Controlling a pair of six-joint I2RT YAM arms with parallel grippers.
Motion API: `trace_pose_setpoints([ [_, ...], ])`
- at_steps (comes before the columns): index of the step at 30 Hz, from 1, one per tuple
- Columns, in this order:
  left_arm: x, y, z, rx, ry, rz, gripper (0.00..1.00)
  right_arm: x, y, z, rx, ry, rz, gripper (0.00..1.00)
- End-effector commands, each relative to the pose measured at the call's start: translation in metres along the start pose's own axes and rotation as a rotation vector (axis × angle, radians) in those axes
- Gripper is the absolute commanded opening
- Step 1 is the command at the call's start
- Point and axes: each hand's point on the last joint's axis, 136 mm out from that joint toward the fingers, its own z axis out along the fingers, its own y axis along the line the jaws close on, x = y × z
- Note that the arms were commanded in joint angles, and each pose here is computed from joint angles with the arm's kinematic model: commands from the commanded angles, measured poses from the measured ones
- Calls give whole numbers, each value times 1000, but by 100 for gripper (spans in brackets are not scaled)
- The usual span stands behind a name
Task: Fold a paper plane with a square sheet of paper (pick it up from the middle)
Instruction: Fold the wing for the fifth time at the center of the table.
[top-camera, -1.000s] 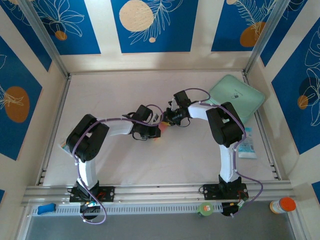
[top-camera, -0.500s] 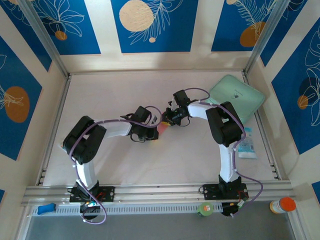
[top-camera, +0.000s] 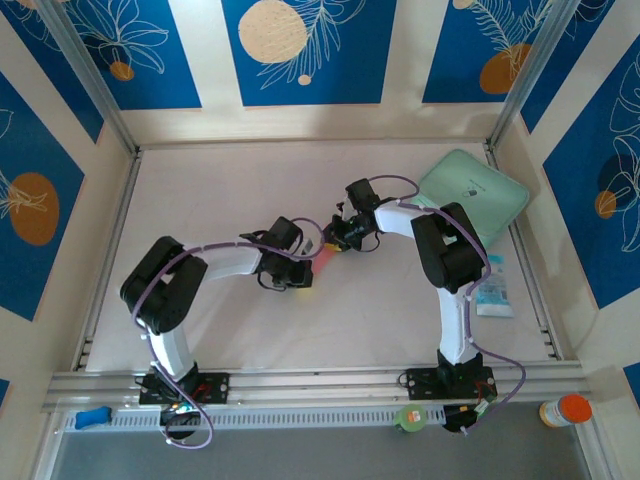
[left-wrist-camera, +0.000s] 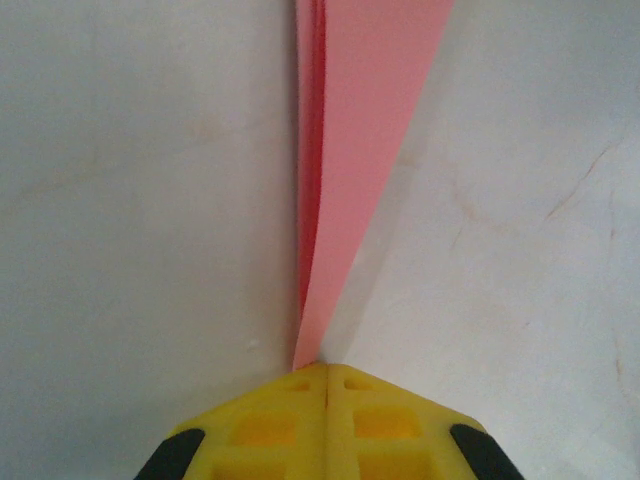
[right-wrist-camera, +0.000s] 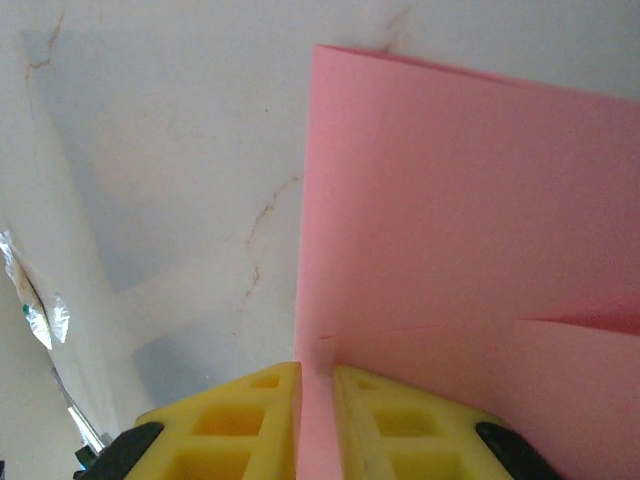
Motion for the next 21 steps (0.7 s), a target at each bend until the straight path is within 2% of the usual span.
trace_pose_setpoints([
  [1,2,-6,-23,-35,-5,39,7,9,-39,10,129,27,61,18],
  [4,-22,-27,-40,14,-110,72,9,10,-39,11,132,29,62,18],
  [6,-33,-33,-38,35,-138,74,9,10,-40,11,133,28,63,18],
  [11,-51,-37,-14,73,-141,54,8,10,-38,11,130,30,64,18],
  [21,-63,-26,13,52,-147,27,4,13,-37,13,118,40,64,18],
])
